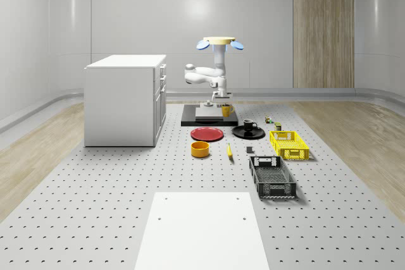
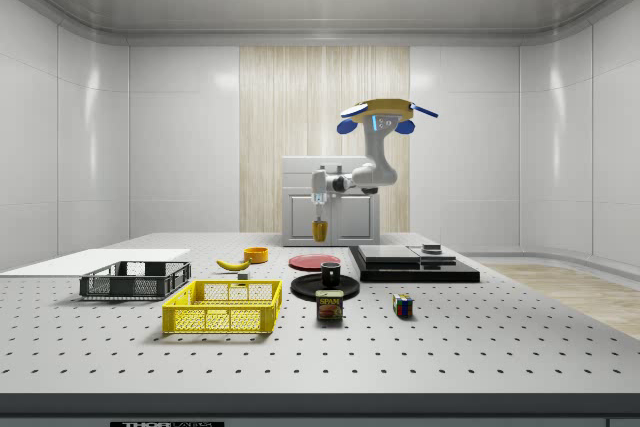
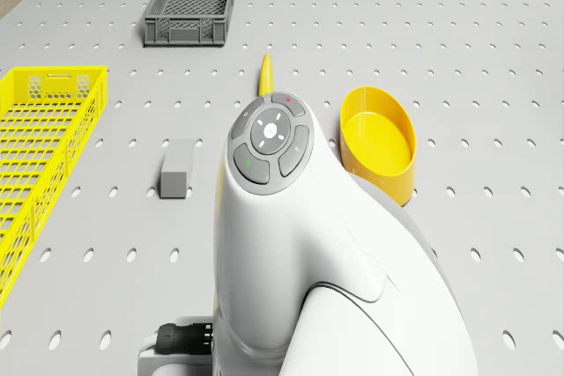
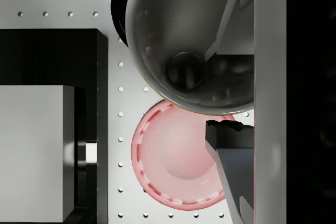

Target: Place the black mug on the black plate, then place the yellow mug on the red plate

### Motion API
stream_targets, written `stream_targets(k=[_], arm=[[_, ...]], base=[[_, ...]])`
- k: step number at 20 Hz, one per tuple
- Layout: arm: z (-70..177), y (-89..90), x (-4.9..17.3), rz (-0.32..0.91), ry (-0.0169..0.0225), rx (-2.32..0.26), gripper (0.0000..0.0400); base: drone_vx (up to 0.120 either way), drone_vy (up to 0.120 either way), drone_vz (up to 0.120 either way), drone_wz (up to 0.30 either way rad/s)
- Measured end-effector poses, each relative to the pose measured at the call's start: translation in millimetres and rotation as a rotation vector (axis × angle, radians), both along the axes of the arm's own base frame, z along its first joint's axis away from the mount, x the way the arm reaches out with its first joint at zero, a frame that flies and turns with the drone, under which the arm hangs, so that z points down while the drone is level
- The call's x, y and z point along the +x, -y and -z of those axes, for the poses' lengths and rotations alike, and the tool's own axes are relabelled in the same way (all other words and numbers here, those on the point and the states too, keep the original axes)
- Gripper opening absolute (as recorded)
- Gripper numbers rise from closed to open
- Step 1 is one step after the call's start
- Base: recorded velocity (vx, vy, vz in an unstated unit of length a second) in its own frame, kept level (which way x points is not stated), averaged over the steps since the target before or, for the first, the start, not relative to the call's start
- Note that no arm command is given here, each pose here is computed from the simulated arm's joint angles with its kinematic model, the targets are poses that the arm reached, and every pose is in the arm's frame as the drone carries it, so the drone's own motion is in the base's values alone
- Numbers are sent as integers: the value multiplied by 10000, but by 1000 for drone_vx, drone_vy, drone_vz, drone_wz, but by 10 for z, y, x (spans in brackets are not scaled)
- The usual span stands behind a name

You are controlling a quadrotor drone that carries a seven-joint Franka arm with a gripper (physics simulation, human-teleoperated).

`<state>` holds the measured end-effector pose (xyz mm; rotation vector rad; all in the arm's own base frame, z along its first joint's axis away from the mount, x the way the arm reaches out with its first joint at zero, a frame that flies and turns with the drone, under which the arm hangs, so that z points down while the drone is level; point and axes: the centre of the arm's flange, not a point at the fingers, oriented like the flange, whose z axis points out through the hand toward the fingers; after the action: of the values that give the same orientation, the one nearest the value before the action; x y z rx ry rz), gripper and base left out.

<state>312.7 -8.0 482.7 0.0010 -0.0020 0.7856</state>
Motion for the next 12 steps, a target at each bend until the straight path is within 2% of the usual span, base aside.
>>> stream_targets(k=[6, 12], arm=[[0, 0, 0, 0, 0, 0, 110], [0, 0, 0, 0, 0, 0, 110]], base=[[7, -120, 0, 0], [0, -120, -120, 0]])
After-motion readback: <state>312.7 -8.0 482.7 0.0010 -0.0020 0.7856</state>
